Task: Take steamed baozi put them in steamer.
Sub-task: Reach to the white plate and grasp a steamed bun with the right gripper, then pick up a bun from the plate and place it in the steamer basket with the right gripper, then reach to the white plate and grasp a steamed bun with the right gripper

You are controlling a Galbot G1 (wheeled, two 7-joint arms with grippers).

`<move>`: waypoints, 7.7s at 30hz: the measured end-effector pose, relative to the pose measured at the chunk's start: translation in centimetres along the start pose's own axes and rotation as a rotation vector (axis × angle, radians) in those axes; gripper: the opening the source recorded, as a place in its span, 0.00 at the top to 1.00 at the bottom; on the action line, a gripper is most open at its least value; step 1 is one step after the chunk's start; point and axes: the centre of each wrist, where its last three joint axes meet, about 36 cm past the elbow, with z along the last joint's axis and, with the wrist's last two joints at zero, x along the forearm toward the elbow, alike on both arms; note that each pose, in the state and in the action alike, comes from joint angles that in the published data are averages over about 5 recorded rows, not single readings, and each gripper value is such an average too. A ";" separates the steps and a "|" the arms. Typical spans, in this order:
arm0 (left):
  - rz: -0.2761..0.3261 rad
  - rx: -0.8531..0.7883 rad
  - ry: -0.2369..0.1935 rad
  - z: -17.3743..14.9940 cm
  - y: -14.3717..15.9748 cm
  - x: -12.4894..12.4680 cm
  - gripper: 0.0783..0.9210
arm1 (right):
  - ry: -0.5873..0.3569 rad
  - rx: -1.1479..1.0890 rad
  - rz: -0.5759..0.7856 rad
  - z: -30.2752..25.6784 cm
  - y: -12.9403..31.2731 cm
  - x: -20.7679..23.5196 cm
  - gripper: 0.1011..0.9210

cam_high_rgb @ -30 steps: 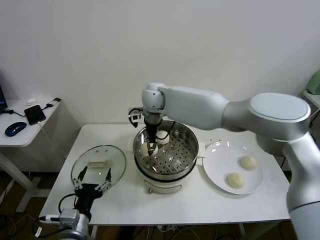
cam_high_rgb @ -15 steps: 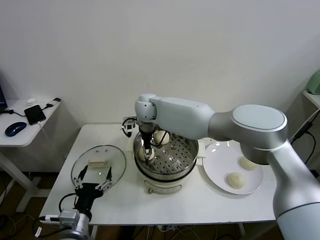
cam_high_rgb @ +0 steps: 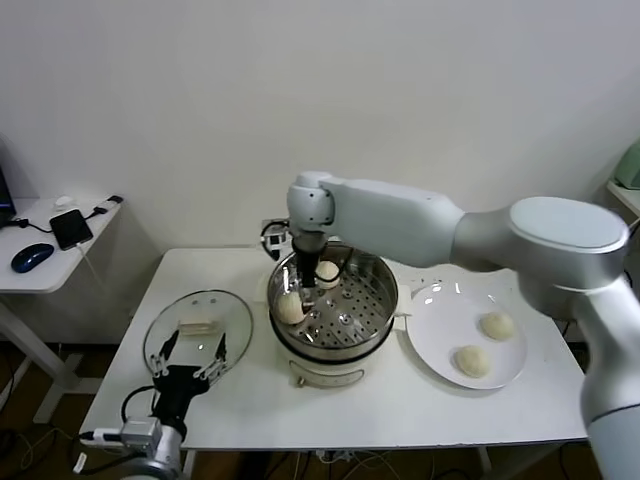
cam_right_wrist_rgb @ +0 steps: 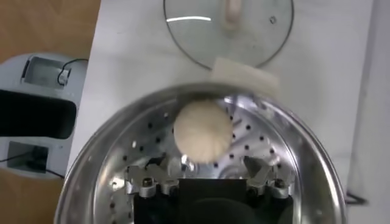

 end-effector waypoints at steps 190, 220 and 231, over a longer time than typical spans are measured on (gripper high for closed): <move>-0.001 0.028 0.039 0.9 -0.1 0.4 0.12 | 0.042 0.803 0.016 10.0 3.6 5.9 0.12; 0.039 0.087 0.097 2.0 -0.3 1.5 0.12 | 0.105 -0.094 0.093 43.5 8.3 -5.5 0.12; 0.034 0.090 0.112 2.6 0.0 1.2 0.12 | 0.111 -0.105 0.066 44.8 8.3 -9.9 0.12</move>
